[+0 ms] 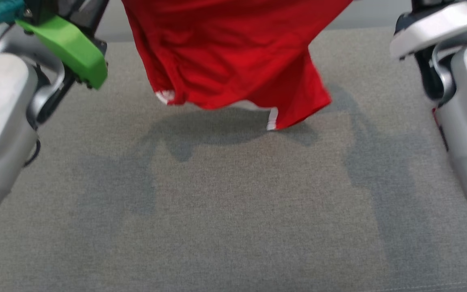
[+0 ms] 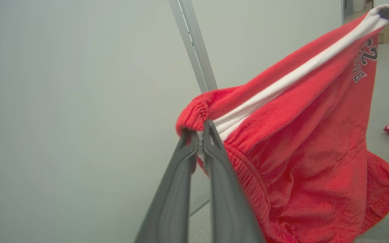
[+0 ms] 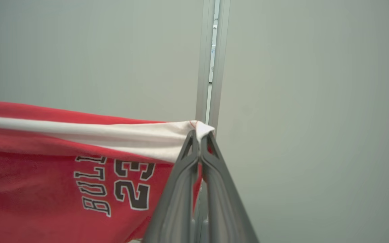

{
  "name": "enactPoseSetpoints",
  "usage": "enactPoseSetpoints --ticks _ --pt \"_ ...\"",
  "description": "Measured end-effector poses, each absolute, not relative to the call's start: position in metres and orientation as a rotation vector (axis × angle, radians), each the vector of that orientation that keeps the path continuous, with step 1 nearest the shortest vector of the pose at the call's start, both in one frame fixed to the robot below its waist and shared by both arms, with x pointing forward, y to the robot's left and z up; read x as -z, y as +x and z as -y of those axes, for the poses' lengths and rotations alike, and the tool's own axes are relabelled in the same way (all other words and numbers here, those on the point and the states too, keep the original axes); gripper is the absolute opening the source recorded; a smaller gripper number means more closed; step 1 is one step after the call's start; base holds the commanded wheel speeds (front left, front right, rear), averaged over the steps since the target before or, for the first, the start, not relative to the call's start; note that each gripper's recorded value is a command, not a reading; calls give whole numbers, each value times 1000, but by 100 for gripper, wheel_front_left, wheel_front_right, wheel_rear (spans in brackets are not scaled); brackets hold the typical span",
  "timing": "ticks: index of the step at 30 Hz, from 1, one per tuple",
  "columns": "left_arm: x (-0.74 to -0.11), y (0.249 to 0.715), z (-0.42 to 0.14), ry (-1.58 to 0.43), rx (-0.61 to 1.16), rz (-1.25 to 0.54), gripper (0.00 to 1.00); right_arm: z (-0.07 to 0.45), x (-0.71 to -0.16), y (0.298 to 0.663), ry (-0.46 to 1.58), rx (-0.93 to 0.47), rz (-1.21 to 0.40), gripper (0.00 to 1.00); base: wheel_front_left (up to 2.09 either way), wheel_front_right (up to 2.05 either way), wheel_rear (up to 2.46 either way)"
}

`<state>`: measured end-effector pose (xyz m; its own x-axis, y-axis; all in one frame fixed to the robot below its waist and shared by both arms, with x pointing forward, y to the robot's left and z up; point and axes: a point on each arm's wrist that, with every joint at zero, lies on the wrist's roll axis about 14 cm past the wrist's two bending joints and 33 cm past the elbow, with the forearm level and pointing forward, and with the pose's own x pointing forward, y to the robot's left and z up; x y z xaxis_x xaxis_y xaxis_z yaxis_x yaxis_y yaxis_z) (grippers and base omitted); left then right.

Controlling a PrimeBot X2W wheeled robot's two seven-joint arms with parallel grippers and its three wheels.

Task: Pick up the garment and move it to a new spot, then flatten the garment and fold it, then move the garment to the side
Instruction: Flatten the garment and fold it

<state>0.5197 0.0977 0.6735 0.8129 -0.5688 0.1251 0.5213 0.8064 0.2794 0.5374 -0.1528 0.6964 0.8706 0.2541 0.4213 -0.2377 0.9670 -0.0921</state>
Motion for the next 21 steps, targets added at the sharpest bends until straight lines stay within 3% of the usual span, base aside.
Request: enactPoseSetpoints --ticks 7,14,18,21 --pt "-686 588 -104 310 546 308 0 161 -724 607 -101 -209 495 0 0 0 0" --pt "-695 634 -97 330 522 400 0 168 -748 641 -174 -160 595 0 0 0 0" --pt "-680 647 -98 278 514 408 0 163 -715 654 -187 -178 545 0 0 0 0" --pt "-598 649 -95 233 541 258 0 165 -644 659 -156 -203 414 0 0 0 0"
